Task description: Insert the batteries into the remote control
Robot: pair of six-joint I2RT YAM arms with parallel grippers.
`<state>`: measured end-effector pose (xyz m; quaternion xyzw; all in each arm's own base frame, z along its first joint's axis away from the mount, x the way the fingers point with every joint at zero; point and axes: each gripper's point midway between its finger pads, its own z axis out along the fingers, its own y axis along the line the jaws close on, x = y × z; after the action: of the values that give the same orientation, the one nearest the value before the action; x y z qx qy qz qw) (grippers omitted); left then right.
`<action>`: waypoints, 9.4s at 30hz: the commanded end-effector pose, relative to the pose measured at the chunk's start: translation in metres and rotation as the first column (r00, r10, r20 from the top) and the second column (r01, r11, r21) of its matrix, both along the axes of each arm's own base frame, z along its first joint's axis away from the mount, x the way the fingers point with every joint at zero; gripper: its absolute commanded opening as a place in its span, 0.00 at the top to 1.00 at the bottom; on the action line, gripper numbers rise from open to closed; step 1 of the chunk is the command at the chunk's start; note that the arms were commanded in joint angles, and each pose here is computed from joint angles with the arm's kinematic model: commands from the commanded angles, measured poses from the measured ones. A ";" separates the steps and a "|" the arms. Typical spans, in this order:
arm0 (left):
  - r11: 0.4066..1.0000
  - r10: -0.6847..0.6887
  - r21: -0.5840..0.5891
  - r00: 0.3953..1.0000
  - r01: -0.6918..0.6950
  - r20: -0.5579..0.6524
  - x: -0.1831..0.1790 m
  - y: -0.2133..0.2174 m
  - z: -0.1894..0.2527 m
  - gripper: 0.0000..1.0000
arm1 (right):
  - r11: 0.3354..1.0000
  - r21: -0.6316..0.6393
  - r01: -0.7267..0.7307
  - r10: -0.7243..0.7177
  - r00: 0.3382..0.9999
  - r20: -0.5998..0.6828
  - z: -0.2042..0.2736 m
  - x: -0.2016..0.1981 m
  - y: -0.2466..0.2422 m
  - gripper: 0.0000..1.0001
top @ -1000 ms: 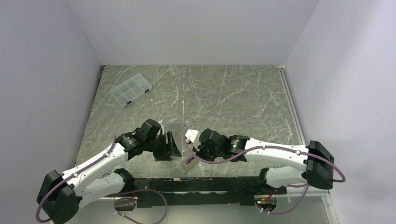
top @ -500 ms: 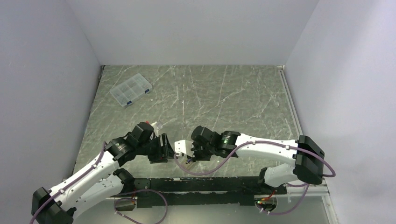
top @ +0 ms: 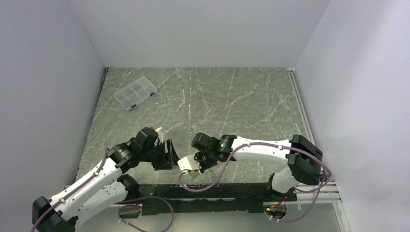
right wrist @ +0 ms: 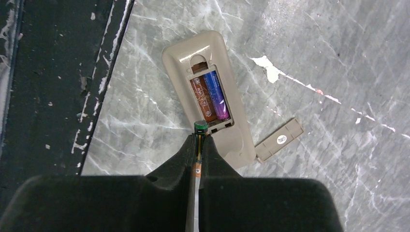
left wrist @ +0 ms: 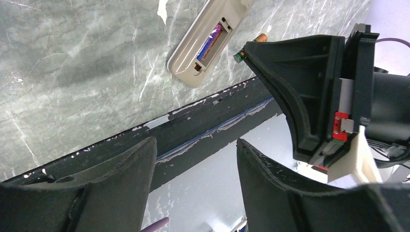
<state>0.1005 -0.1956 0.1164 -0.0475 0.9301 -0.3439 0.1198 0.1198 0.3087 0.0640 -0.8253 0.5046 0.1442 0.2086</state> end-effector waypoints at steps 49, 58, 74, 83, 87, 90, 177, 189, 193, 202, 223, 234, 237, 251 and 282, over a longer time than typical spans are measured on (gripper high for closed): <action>1.000 -0.002 0.013 1.000 0.002 0.017 0.001 0.003 -0.003 0.32 | 0.982 -0.036 -0.188 0.189 0.982 0.028 -0.009 -0.005 0.031 0.80; 1.000 -0.001 0.011 1.000 0.001 0.012 0.001 0.003 -0.004 0.32 | 0.990 0.088 -0.115 0.107 0.991 0.082 0.020 0.001 0.041 0.78; 1.000 0.000 -0.015 0.999 -0.001 -0.035 0.002 -0.007 -0.015 0.32 | 0.838 0.342 0.426 -0.431 0.900 -0.063 0.075 0.036 0.021 0.82; 0.999 0.003 -0.053 0.997 -0.007 -0.081 0.002 -0.017 -0.028 0.33 | 0.582 0.285 0.762 -0.732 0.643 -0.224 0.073 0.051 -0.004 0.82; 0.998 0.005 -0.068 0.995 -0.012 -0.097 0.004 -0.021 -0.033 0.34 | 0.538 0.205 0.818 -0.753 0.576 -0.319 0.064 0.039 -0.008 0.82; 0.996 0.005 -0.085 0.994 -0.014 -0.107 0.005 -0.025 -0.037 0.34 | 0.485 0.175 0.857 -0.770 0.513 -0.379 0.057 0.033 -0.009 0.76; 0.992 -0.018 -0.126 0.980 -0.008 -0.200 0.010 -0.063 -0.076 0.51 | 0.355 -0.197 0.914 -0.819 0.203 -0.536 -0.002 0.027 0.014 0.87; 0.992 -0.019 -0.123 0.979 -0.006 -0.202 0.008 -0.061 -0.077 0.51 | 0.324 -0.145 0.935 -0.830 0.207 -0.517 0.011 0.040 0.015 0.81; 0.993 -0.017 -0.120 0.979 -0.008 -0.203 0.008 -0.060 -0.077 0.52 | 0.329 -0.156 0.931 -0.832 0.208 -0.514 0.007 0.040 0.016 0.81; 0.993 -0.018 -0.121 0.979 -0.007 -0.201 0.009 -0.061 -0.076 0.52 | 0.329 -0.190 0.925 -0.845 0.198 -0.497 -0.006 0.036 0.014 0.81; 0.993 -0.020 -0.120 0.978 -0.005 -0.207 0.009 -0.063 -0.080 0.52 | 0.373 -0.251 0.893 -0.837 0.208 -0.506 -0.021 0.015 0.021 0.86; 0.993 -0.020 -0.119 0.977 -0.005 -0.212 0.010 -0.064 -0.081 0.52 | 0.350 -0.268 0.898 -0.869 0.204 -0.452 -0.029 0.003 0.017 0.93; 0.993 -0.018 -0.118 0.977 -0.007 -0.213 0.009 -0.063 -0.082 0.52 | 0.333 -0.270 0.903 -0.883 0.199 -0.425 -0.033 0.003 0.013 0.95; 0.993 -0.016 -0.121 0.980 -0.008 -0.197 0.009 -0.061 -0.079 0.52 | 0.302 -0.236 0.924 -0.944 0.255 -0.210 -0.048 -0.004 -0.003 1.00; 0.996 -0.011 -0.084 0.986 -0.003 -0.169 0.006 -0.051 -0.073 0.52 | 0.264 0.028 0.964 -0.936 0.263 -0.233 0.036 0.047 0.006 0.75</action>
<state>0.1042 -0.2469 0.0380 -0.0946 0.9197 -0.3805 0.0220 0.1452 0.3103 0.0691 -0.3314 0.9099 0.0817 0.2359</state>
